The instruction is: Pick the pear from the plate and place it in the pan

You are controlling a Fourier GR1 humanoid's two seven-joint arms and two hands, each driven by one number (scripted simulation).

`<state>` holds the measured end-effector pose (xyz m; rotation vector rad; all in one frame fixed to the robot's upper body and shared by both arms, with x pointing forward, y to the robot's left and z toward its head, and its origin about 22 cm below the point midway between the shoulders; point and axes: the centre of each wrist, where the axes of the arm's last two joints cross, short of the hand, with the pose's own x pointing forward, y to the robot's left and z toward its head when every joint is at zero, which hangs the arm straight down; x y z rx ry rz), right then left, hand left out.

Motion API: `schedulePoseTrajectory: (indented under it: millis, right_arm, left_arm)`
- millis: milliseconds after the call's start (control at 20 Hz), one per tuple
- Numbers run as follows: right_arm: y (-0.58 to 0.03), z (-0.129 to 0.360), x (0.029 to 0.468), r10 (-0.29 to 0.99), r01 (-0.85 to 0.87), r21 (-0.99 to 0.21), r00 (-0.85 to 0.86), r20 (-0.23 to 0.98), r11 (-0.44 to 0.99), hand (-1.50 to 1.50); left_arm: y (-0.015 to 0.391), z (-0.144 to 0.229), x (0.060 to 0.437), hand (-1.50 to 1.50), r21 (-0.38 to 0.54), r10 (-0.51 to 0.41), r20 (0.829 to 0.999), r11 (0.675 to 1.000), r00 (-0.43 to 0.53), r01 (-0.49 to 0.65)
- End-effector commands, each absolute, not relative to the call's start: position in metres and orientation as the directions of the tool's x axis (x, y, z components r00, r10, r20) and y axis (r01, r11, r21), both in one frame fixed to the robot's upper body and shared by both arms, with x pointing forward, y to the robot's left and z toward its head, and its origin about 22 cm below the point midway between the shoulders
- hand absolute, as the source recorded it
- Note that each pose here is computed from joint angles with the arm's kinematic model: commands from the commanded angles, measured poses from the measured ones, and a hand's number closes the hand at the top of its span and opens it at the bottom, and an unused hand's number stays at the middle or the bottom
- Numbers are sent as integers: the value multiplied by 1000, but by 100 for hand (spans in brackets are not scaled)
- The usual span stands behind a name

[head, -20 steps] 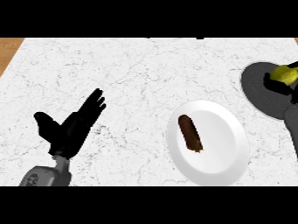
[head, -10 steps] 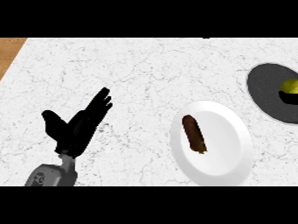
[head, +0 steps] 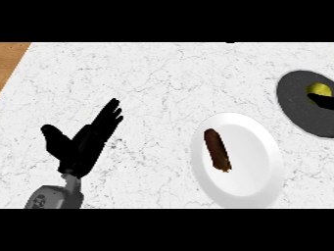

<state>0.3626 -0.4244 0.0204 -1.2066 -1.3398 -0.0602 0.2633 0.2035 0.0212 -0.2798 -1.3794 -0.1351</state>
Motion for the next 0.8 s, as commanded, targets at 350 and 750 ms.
schedulePoseTrajectory:
  millis: [350, 750]
  right_arm:
    - [-481, 6, 311, 294, 647, -290, 105, 950, 706, -150]
    - [-524, -1, 257, 256, 518, -238, 37, 966, 822, -150]
  left_arm:
    - [207, 15, 256, 0, -117, 67, 977, 962, 203, 247]
    - [208, 23, 263, 0, -106, 63, 980, 967, 187, 230]
